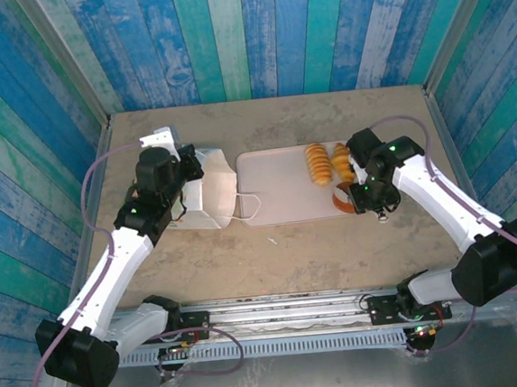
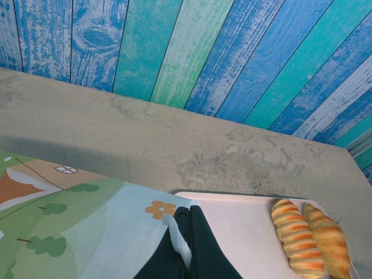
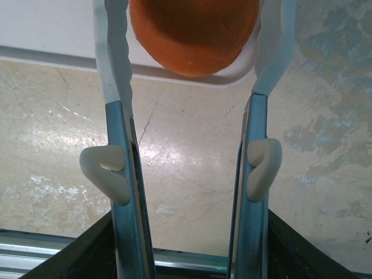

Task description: Take the fake bread out of the paper bag

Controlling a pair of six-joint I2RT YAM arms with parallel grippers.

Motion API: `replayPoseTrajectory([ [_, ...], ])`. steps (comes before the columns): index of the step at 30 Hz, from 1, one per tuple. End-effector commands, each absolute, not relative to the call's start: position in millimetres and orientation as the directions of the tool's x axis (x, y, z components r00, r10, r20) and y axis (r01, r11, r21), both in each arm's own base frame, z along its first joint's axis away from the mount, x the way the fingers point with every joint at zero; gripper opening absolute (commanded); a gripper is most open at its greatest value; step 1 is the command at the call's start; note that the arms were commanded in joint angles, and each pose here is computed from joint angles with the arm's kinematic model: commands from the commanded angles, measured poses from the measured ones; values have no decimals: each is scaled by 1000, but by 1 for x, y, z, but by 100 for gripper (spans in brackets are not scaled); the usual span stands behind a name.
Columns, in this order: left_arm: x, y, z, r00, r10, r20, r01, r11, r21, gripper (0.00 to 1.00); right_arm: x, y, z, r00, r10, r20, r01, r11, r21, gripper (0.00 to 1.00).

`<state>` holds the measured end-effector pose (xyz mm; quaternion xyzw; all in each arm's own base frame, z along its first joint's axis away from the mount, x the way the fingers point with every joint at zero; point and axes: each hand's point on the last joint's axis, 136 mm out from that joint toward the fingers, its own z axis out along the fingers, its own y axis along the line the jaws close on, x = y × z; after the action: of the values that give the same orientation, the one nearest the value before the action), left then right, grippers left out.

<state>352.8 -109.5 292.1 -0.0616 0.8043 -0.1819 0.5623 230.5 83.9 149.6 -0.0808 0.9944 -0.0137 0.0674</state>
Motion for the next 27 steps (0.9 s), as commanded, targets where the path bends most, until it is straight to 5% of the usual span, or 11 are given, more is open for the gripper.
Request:
replayPoseTrajectory([
  [1, 354, -108, 301, -332, -316, -889, 109, 923, -369, 0, 235, 86, 168, -967, -165, -195, -166, 986, -13, 55],
  [14, 342, -97, 297, -343, -280, -896, 74, 943, -323, 0, 251, 158, 222, -872, -216, -439, -374, 872, 315, 48],
  [20, 326, -79, 301, -331, -223, -917, 35, 968, -248, 0, 237, 210, 251, -786, -276, -553, -563, 690, 455, 48],
  [27, 306, -69, 306, -332, -165, -929, 36, 982, -188, 0, 197, 277, 259, -623, -463, -631, -777, 463, 428, 48],
])
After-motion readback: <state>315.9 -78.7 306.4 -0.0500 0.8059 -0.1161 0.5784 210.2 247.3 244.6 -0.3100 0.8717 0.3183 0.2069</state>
